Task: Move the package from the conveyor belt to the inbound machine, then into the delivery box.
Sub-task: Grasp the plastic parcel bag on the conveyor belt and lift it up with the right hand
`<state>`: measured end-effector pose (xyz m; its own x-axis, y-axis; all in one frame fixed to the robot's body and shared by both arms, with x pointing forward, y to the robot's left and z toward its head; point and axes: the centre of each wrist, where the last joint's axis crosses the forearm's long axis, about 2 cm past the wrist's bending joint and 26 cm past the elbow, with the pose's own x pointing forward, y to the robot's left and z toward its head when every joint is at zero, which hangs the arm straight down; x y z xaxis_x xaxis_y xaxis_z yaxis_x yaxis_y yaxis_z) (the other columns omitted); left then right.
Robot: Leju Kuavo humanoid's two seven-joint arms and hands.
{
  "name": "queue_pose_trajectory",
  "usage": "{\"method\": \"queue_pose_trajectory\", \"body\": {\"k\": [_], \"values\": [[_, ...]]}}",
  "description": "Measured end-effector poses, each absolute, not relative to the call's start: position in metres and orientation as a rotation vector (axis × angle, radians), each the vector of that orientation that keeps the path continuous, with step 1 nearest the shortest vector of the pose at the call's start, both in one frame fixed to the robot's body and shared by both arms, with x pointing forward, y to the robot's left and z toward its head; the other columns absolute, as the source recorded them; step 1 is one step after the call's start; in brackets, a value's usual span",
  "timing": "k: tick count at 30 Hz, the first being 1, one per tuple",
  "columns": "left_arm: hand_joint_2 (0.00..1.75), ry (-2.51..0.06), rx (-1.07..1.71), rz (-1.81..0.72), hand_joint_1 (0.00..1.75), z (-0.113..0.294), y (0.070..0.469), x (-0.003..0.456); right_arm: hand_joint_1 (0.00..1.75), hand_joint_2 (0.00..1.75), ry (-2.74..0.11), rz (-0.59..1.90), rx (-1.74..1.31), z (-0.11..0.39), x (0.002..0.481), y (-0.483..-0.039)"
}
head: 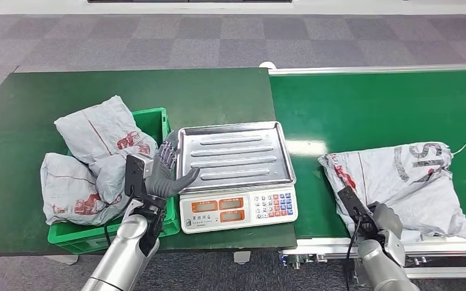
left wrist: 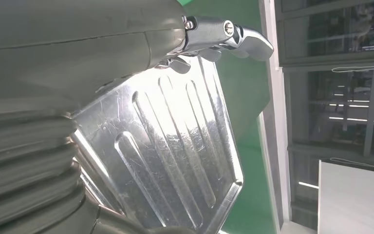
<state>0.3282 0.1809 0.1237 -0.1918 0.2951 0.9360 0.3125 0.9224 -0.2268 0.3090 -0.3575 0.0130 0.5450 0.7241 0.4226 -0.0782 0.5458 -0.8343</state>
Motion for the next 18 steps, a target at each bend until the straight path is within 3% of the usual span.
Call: {"method": "queue_pose_trajectory", "body": {"k": [8,18], "values": [[1.75,-1.79,-0.451,-0.021,0.0,0.125,0.18,0.328,1.75,1.75,-1.02,0.507,-0.878,0.017,0.313,-0.339],[1.75,-1.792,-0.438,-0.023,0.0,0.124,0.179,0.327,1.75,1.75,-1.308,0.333,-0.946,0.066,0.339,-0.336]]}}
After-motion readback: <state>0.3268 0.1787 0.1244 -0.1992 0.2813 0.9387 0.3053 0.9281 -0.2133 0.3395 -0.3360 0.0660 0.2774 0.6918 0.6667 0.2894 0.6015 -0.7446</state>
